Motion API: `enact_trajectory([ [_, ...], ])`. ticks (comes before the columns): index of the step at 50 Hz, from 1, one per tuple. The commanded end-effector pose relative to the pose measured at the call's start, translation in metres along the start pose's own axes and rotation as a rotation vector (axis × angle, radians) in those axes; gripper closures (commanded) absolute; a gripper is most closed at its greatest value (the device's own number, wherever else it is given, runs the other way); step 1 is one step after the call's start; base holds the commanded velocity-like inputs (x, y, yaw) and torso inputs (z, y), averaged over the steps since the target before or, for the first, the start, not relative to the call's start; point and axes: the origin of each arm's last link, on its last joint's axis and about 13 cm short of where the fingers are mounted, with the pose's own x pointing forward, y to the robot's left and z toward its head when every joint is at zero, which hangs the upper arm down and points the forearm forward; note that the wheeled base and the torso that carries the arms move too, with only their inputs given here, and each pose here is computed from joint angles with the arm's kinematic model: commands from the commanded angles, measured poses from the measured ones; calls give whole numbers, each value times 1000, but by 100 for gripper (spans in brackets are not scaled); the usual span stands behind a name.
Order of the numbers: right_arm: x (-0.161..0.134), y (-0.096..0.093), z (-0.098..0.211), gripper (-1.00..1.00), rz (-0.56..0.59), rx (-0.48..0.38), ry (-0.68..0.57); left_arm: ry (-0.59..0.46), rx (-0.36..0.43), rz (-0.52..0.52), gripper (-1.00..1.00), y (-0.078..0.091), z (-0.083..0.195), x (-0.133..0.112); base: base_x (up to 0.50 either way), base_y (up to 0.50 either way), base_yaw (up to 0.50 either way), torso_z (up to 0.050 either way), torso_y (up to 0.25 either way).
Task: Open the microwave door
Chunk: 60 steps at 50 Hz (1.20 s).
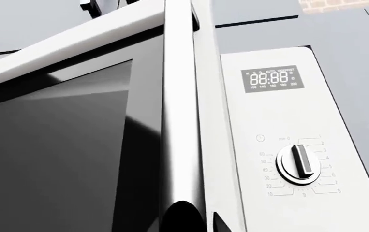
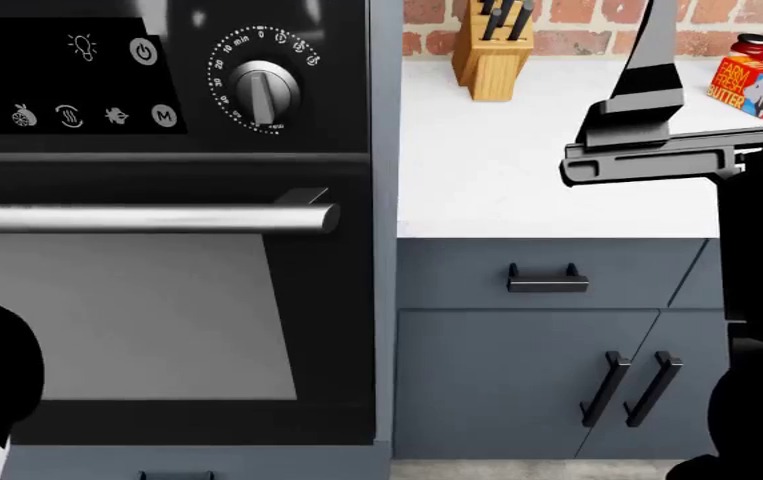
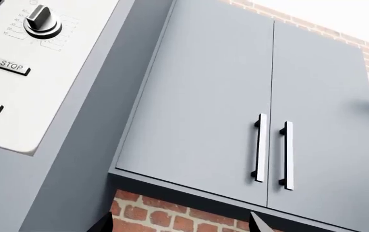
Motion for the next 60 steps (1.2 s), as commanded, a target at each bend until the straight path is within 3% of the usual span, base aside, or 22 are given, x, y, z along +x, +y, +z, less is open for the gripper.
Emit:
enact_trajectory([
  [1, 1, 1, 0, -100, 2, 0, -2, 8, -16, -173, 100, -15, -1, -7, 0, -3, 0, 0, 0],
  [12, 1, 1, -1, -100, 1, 2, 0, 9, -9, -174, 100, -15, -1, -7, -1, -1, -1, 0, 0],
  [13, 1, 1, -1, -100, 1, 2, 1, 8, -8, -174, -100, -15, -1, -6, 0, -3, 0, 0, 0],
  [37, 0, 1, -1, -100, -1, 1, 0, -10, 43, -149, -100, -9, 1, -5, 0, 0, 0, 0, 0],
  [48, 0, 0, -1, -100, -2, 2, 0, -18, 127, -89, -100, 5, 1, 0, 0, 0, 0, 0, 0],
  [60, 2, 2, -1, -100, 3, -2, -1, -23, 160, -25, -100, 21, 3, 1, 0, 0, 0, 0, 0],
])
